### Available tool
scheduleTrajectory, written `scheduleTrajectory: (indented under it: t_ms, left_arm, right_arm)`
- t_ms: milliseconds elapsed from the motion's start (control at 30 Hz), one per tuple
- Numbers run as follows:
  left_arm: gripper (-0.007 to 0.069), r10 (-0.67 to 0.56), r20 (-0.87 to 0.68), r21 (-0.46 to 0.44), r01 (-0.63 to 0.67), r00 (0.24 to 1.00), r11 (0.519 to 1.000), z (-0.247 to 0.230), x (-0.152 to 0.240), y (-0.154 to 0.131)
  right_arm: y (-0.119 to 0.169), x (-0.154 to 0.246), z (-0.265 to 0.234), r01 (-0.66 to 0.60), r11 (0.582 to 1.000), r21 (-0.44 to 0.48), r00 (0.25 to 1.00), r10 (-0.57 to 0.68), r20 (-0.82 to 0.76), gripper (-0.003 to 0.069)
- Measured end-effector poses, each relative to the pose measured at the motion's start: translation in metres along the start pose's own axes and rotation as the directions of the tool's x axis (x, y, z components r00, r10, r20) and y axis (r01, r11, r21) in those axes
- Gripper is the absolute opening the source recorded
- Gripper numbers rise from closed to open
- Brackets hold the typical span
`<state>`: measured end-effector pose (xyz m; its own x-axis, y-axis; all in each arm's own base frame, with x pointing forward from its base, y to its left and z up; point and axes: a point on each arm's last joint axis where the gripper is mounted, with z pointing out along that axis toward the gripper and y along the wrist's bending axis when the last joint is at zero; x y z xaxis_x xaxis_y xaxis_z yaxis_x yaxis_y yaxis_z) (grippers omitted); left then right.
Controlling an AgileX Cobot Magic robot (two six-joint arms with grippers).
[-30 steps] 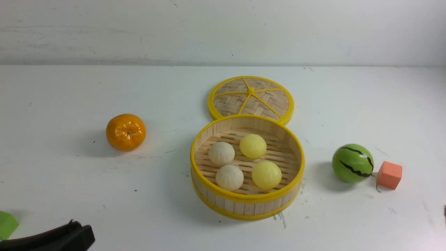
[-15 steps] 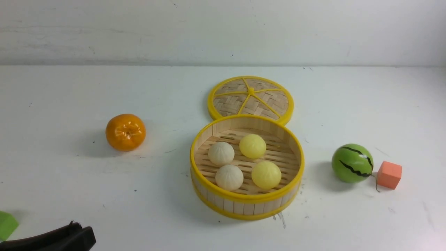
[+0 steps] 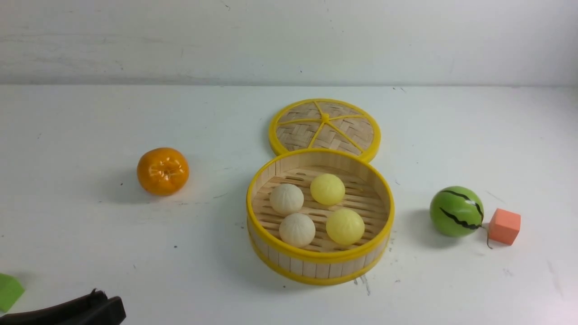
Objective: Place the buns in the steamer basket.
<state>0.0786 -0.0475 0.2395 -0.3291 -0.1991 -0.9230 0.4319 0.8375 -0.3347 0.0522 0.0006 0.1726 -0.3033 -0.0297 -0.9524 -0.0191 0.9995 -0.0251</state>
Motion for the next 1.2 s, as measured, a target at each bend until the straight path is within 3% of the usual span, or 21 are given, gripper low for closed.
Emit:
scheduleTrajectory:
  t_ms: [700, 867, 967, 1100, 1200]
  left_arm:
    - [0.0199, 0.006, 0.005, -0.001, -0.006, 1.000, 1.000, 0.000, 0.000, 0.000]
    - [0.0185, 0.074, 0.151, -0.065, -0.065, 0.986, 0.996, -0.002, -0.002, 0.009]
    - [0.0107, 0.058, 0.308, -0.152, -0.011, 0.949, 0.988, -0.014, -0.002, 0.020]
    - [-0.0013, 0.083, 0.356, -0.249, 0.009, 0.931, 0.968, -0.027, 0.018, 0.031]
    - [-0.0013, 0.033, 0.317, -0.290, 0.064, 0.948, 0.955, -0.030, 0.034, 0.036]
  right_arm:
    - [0.001, 0.000, 0.000, -0.023, 1.000, -0.009, 1.000, 0.023, 0.001, -0.0011]
    - [0.001, 0.000, 0.000, -0.023, 1.000, -0.009, 1.000, 0.023, 0.001, -0.0007]
    - [0.001, 0.000, 0.000, -0.023, 1.000, -0.009, 1.000, 0.023, 0.001, -0.0004]
    - [0.001, 0.000, 0.000, -0.023, 1.000, -0.009, 1.000, 0.023, 0.001, 0.0000]
    - [0.001, 0.000, 0.000, -0.024, 1.000, -0.010, 1.000, 0.024, 0.001, 0.0002]
